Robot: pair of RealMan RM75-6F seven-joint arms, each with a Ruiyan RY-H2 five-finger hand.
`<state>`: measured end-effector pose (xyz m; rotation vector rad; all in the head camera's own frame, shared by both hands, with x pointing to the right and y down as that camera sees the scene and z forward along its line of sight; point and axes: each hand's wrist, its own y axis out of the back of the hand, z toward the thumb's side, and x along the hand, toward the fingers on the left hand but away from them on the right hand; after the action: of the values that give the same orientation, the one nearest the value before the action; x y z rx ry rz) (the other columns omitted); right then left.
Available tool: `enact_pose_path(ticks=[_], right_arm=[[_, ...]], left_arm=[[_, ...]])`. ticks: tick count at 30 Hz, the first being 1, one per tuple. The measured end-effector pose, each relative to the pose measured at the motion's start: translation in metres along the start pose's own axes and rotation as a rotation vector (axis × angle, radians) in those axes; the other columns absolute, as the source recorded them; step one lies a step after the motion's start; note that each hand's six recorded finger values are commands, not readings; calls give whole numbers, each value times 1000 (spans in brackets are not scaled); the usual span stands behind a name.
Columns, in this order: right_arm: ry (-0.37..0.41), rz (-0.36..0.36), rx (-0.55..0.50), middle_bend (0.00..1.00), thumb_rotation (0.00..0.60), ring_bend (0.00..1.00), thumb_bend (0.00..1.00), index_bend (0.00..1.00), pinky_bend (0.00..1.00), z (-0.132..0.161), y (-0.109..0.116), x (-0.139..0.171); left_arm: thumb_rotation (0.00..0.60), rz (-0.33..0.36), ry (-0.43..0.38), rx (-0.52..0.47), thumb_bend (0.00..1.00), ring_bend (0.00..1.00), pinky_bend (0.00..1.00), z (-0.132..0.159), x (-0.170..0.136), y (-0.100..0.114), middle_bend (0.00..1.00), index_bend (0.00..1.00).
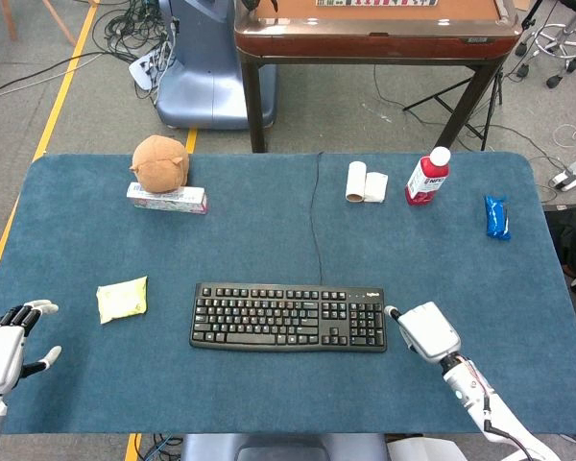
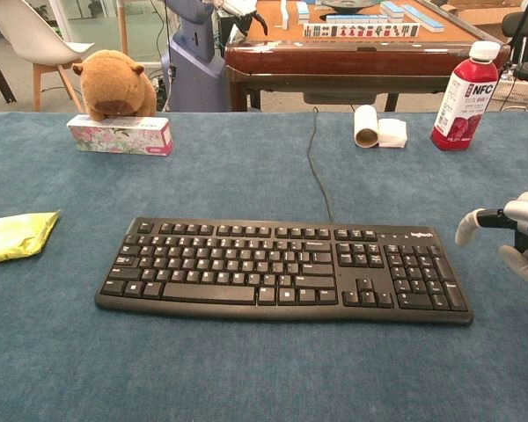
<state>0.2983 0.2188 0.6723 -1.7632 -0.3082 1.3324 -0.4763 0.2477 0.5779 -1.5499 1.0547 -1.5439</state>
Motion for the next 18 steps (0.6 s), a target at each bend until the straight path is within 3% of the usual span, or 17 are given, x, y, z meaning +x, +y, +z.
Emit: enact_pose_path(ticks=[18], right_arm=[[21,51,15,1000,600,1000,738,322,1000,12,-13,-13]], left_arm=[[600,11,10,-12,171,262,376,-5,-1,4,276,332]])
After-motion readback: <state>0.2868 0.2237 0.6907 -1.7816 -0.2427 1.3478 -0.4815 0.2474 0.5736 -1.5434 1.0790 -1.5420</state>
